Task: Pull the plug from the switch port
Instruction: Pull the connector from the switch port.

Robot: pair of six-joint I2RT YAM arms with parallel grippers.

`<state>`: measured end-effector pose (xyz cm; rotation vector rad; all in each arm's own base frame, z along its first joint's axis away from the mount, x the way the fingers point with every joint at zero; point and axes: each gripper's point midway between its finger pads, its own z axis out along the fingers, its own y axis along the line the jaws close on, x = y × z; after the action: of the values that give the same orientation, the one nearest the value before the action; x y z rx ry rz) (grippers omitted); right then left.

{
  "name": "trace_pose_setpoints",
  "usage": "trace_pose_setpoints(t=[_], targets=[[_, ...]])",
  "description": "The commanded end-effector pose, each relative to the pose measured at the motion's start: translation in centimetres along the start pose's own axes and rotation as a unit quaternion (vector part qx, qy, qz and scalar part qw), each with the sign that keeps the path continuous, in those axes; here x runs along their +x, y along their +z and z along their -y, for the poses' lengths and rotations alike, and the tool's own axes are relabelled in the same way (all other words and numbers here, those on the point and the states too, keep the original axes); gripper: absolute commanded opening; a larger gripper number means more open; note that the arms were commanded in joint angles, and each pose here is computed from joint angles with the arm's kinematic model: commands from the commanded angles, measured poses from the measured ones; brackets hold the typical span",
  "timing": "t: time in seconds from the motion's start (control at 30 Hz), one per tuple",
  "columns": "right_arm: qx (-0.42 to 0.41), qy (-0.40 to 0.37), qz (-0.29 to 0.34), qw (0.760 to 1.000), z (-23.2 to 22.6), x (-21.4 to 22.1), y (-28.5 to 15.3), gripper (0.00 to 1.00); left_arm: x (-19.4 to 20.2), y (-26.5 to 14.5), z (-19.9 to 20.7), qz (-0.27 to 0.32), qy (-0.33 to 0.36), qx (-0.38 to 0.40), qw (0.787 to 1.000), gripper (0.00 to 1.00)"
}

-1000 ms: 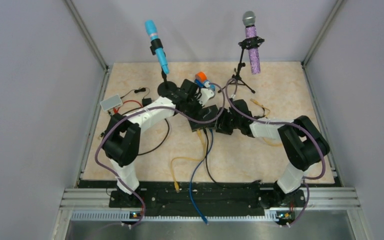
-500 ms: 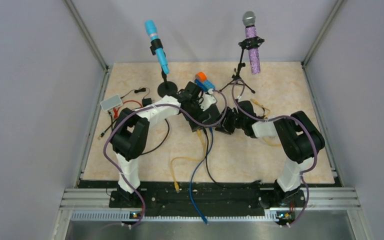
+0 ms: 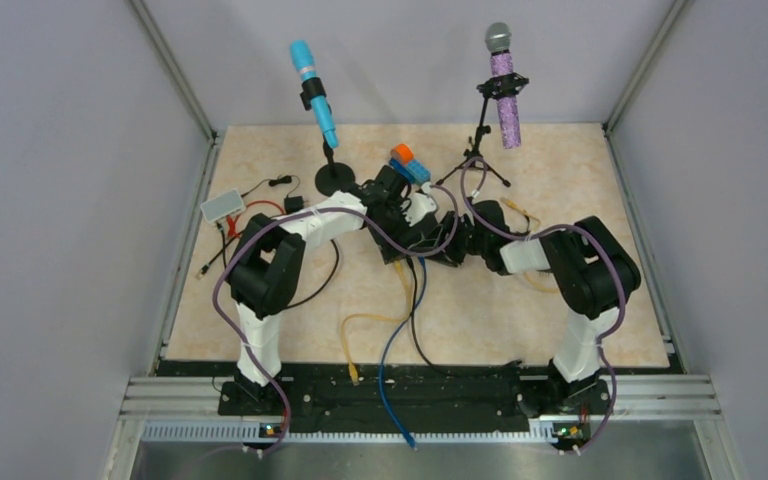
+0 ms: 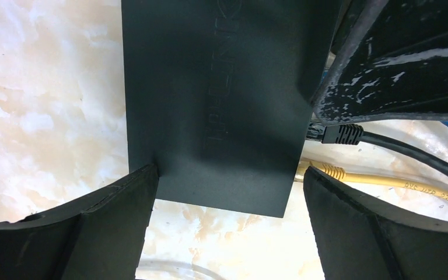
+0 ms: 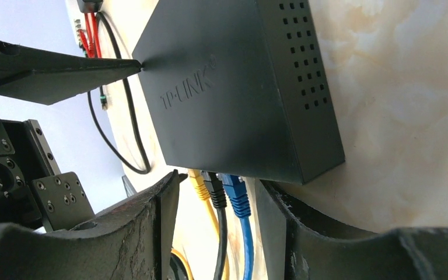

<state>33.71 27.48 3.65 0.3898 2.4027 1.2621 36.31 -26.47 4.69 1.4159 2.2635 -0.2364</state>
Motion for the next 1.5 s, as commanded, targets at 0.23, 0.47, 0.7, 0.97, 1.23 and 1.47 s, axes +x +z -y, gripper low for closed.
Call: trace_pose_setpoints(t=[0.23,0.47,0.7,0.97,1.23,1.47], targets=[[0.027,0.013,-0.004,1.000,2.3,0.3,1.0,0.44,-0.2,0.9,0.4,-0.003,-0.009,0.011,1.000,0.97],[0.023,0.026,-0.002,0.999,2.9,1.0,0.9,0.32,0.6,1.3,1.2,-0.007,-0.020,0.025,0.999,0.92],[0.022,0.035,0.008,0.999,2.9,0.7,1.0,0.32,0.1,1.6,2.0,-0.003,-0.018,0.034,0.999,0.93],[0.019,0.039,0.008,0.999,3.2,1.2,0.8,0.17,0.9,2.4,2.3,-0.016,-0.022,0.032,0.999,0.94],[0.005,0.038,0.012,0.999,2.5,1.3,0.4,0.28,1.5,2.5,2.4,-0.025,-0.023,0.028,0.999,0.92],[0.001,0.039,0.011,0.999,2.8,1.9,-0.1,0.31,1.7,2.6,2.5,-0.026,-0.024,0.030,0.999,0.91]])
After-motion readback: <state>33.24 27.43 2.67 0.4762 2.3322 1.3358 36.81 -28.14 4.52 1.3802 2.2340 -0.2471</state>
